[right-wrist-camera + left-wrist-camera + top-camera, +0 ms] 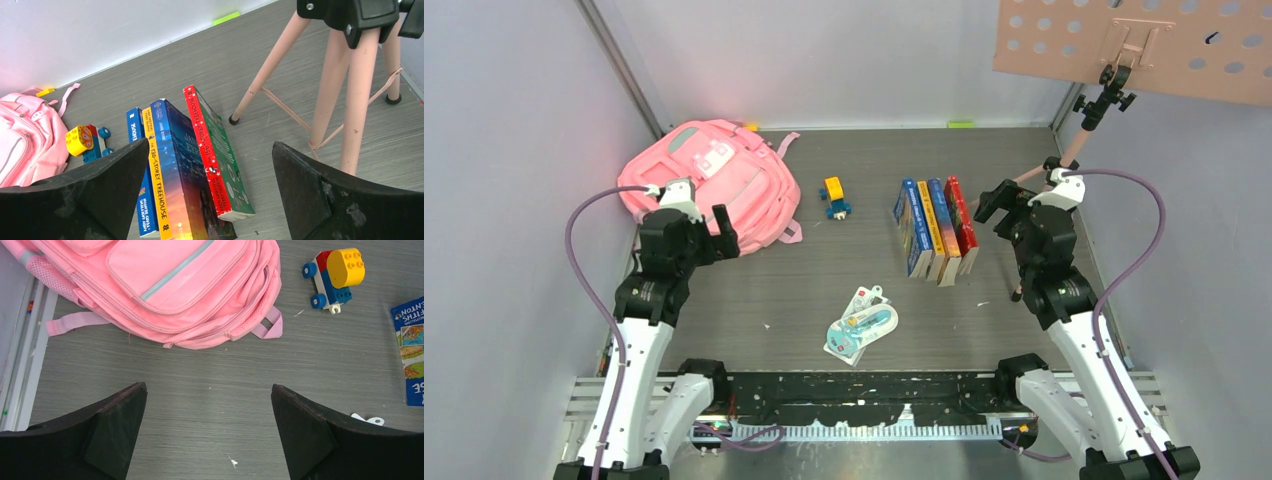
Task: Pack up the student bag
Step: Move the student bag to the center of the board.
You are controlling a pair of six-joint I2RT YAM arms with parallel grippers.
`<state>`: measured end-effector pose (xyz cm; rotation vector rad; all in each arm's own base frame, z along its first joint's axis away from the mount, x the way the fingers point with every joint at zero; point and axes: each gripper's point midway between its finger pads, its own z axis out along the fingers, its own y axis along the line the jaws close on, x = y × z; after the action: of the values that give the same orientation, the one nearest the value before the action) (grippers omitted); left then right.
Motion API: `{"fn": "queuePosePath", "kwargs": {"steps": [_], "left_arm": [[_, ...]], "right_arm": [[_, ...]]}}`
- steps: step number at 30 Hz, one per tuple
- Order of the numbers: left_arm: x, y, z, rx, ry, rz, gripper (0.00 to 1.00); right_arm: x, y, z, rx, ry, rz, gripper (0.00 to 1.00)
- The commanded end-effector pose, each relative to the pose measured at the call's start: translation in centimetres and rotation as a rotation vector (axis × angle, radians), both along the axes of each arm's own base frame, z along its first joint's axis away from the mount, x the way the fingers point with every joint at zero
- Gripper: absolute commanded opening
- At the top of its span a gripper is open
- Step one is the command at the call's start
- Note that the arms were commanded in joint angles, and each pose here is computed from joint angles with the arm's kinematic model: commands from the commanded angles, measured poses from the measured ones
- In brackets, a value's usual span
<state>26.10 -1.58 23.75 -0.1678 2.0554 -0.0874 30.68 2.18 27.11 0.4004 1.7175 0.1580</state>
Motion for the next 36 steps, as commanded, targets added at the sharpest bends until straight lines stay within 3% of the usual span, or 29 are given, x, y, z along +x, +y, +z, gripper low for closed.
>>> {"fn": "queuePosePath", "kwargs": {"steps": [1,7,14,20,25,28,36], "left_arm": [[0.3,-0.1,0.7,-0.016,-0.016,0.011,0.98],[0.6,1.0,-0.5,0.031,0.012,0.052,0.98],[2.4,-0.3,-0.8,0.056,0.095,-0.051,0.98],[4.7,-0.7,-2.6,0.097,0.255,-0.089,0.98],[7.2,-2.2,-4.3,0.234,0.359,-0.155,0.99],[9.0,-3.8,-5.4,0.291,0.415,-0.198,0.89],[13.2,-4.8,-9.0,0.35,0.534,-0.184,0.89]], "right_arm": [[0.0,-0.5,2.1,-0.005,-0.066,-0.026,1.0],[0.1,-0.6,2.1,-0.008,-0.068,-0.033,1.0],[-0.1,-0.7,2.0,-0.011,-0.075,-0.034,1.0],[-0.3,-1.0,1.9,-0.014,-0.069,-0.045,1.0],[-0.2,-1.0,1.9,-0.012,-0.067,-0.052,1.0],[-0.1,-1.1,1.8,-0.014,-0.062,-0.059,1.0],[-0.1,-1.5,1.5,-0.016,-0.049,-0.082,1.0]]}}
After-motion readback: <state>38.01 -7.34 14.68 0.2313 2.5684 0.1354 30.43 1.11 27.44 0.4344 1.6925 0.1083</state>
